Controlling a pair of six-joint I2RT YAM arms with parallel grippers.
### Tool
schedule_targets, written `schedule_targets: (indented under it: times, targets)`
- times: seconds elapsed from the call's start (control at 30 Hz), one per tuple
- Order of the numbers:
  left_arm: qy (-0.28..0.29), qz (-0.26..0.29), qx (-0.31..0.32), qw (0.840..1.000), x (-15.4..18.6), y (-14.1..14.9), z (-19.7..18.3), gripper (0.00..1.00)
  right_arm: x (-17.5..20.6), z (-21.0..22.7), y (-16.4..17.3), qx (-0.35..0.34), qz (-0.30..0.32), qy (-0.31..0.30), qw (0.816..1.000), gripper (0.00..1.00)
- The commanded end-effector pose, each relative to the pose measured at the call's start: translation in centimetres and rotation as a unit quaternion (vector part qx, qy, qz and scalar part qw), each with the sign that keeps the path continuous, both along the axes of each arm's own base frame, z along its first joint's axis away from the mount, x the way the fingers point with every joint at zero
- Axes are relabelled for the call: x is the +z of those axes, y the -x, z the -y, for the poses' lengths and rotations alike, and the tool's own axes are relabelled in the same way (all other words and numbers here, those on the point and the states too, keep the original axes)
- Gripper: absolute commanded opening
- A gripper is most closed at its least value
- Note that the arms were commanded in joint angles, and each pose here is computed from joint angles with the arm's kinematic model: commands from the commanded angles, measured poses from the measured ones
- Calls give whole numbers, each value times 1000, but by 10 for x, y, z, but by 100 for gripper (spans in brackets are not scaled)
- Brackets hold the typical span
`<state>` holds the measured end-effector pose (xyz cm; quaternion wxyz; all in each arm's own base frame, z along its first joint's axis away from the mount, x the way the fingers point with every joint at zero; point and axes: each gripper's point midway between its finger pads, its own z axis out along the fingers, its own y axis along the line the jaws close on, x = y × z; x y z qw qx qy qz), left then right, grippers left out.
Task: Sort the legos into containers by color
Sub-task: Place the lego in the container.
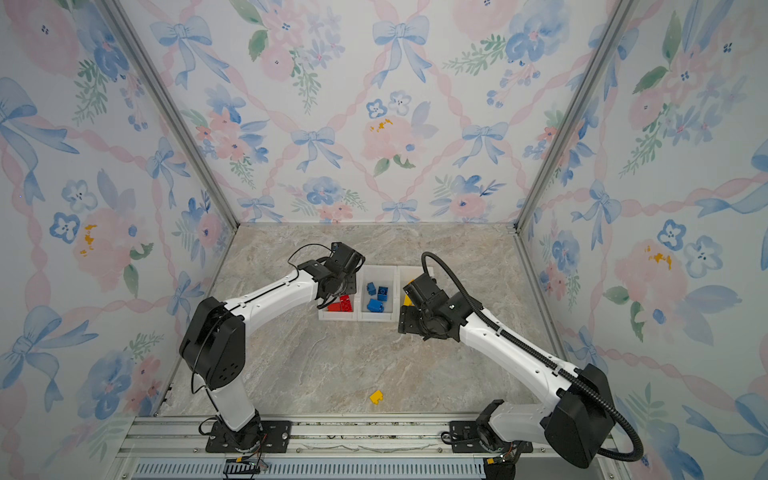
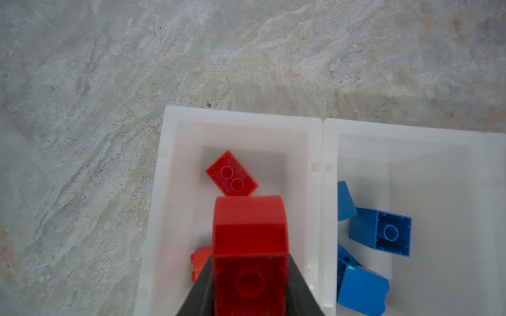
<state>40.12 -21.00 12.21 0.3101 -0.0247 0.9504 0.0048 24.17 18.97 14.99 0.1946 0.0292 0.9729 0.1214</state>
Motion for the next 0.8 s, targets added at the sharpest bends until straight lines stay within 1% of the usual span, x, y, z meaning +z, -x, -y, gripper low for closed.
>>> schedule_targets:
  times: [0.0, 0.2, 0.27, 0.57, 0.67, 0.77]
  targets:
    - [-3, 5, -25, 1000, -3, -14, 6, 24, -6, 0, 6, 2, -10, 1, 1000, 82]
    - [-6, -6, -29, 1000, -21, -20, 5, 24, -8, -1, 7, 3, -12, 2, 1000, 82]
    - [-8, -9, -31, 999, -25, -20, 6, 25, -8, -1, 7, 2, -12, 2, 1000, 82]
    - [-9, -12, -26, 1000, -31, -19, 4, 48, -9, -4, 6, 6, -13, 3, 1000, 82]
    - [-6, -11, -27, 1000, -29, -18, 4, 52, -9, -5, 7, 7, -14, 4, 1000, 83]
    - [-2, -6, -25, 1000, -24, -17, 3, 54, -9, -6, 7, 9, -14, 4, 1000, 83]
